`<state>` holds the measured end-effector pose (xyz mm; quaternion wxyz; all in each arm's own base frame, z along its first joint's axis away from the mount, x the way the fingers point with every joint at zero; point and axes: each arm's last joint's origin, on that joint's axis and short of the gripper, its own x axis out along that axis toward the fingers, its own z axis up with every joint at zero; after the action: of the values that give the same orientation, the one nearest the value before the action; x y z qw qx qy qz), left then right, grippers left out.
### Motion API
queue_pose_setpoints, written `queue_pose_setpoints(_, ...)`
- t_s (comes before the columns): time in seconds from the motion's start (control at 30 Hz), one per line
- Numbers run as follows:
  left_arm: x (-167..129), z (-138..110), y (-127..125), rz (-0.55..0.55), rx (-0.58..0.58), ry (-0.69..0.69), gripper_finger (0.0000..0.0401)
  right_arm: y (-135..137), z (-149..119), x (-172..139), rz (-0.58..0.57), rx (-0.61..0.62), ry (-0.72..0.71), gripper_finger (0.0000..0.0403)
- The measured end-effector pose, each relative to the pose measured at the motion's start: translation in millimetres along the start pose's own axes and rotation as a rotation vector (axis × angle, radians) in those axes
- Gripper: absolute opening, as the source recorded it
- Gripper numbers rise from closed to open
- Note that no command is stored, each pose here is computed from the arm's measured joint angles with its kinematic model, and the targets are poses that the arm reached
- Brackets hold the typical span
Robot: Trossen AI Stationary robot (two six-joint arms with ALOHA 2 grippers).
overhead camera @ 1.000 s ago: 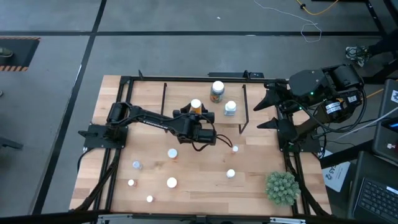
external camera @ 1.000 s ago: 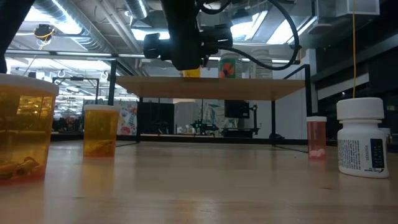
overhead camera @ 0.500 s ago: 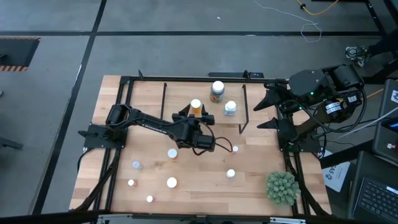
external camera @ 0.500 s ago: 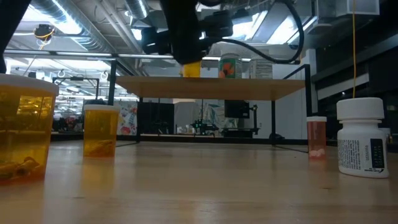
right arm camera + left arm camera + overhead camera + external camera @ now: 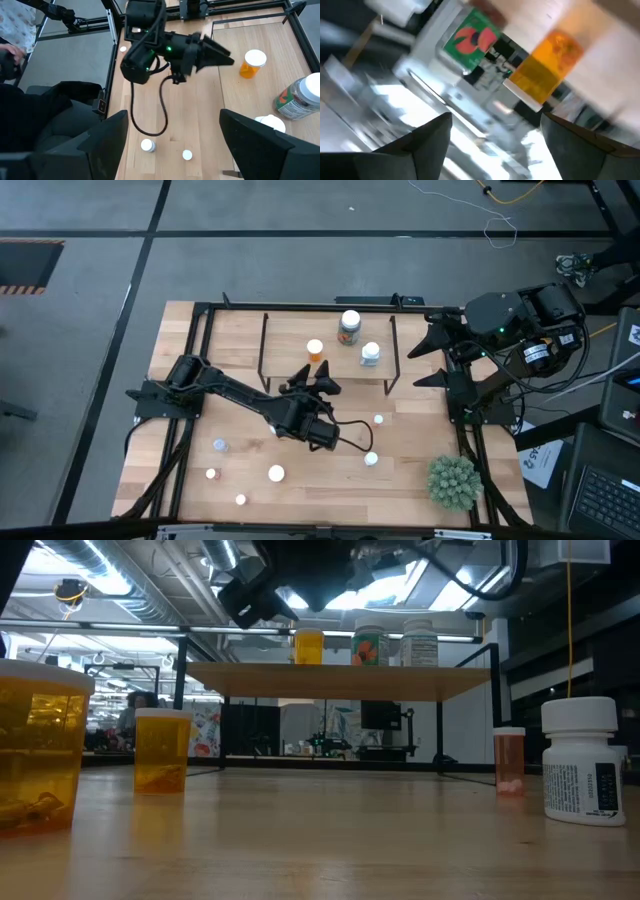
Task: Pick and place medicine bottles onto shelf by color
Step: Put the top pink pill bottle on the shelf
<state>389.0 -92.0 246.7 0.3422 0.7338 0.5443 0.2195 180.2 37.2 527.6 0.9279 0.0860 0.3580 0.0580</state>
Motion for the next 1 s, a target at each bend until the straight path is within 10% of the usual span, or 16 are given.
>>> queue_pose_setpoints(0.57,-42,6,0,-0.058,-0.975,-0.154,0.0297,0,0,0,0.0,0.0,0.0,0.0315)
queue_pose_setpoints(1.0,-49,25,11,-0.549,-1.538,-0.378,0.0296,0,0,0,0.0,0.0,0.0,0.0315)
